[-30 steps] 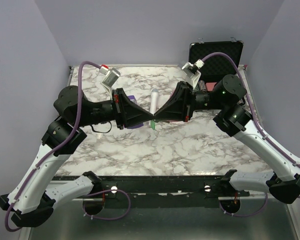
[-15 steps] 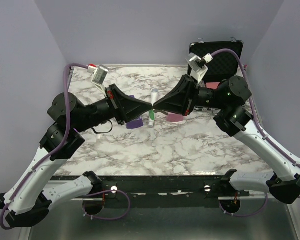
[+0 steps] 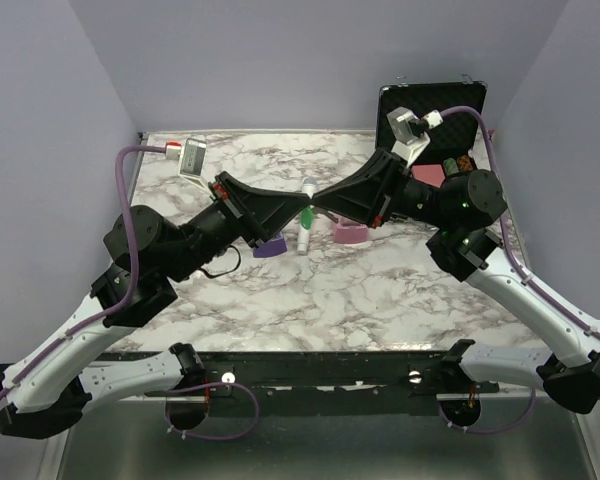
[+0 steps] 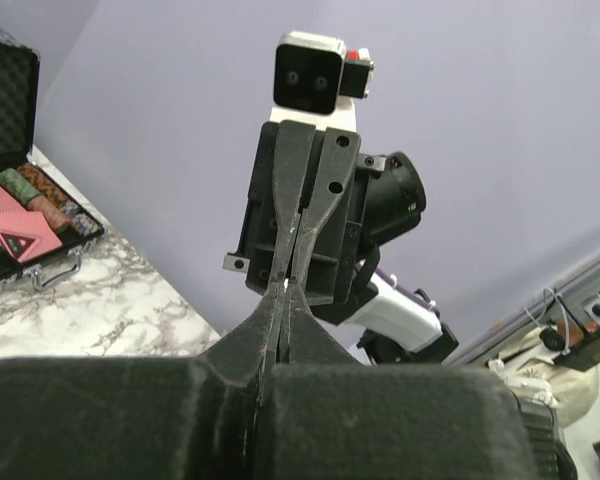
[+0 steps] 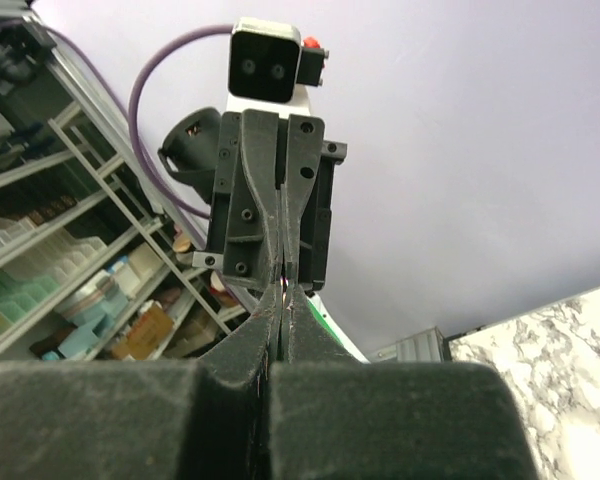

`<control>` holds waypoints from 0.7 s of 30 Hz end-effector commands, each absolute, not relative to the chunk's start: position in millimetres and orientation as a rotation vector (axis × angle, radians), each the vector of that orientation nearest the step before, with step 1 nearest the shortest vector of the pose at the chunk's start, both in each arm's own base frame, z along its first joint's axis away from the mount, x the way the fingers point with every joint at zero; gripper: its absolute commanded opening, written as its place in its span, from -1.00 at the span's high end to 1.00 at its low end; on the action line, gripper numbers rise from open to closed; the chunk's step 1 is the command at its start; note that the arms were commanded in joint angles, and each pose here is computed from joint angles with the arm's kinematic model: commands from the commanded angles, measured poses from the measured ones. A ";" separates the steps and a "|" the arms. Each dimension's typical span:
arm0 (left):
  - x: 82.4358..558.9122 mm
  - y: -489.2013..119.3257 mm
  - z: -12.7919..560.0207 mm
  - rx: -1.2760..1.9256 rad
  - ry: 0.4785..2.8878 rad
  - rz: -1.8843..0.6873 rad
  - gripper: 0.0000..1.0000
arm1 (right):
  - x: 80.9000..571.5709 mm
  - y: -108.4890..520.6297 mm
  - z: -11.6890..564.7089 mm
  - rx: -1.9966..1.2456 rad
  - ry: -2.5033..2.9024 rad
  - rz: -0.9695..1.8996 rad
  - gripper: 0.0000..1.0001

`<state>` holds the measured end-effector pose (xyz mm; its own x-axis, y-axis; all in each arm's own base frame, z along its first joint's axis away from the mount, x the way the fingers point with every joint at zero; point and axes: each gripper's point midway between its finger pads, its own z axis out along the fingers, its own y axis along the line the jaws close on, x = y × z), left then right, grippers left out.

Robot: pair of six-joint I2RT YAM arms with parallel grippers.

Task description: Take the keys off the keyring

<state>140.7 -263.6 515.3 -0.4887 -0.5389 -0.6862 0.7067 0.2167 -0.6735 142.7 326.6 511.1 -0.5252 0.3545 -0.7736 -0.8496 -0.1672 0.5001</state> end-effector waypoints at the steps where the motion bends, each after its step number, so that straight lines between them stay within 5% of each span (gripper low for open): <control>1: 158.4 -271.8 499.9 0.057 1.449 -1.433 1.00 | 136.6 313.2 538.0 -0.529 1.096 1.871 0.99; 21: 169.0 -271.9 503.4 -0.245 1.333 -1.364 1.00 | 148.9 297.1 557.0 -0.338 1.012 1.888 0.99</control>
<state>151.1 -273.5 531.0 -0.3795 -0.7704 -0.5123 0.6330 0.1876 -0.7511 153.3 313.3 530.0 -0.5760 0.5094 -0.6394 -0.8037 -0.2101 0.5566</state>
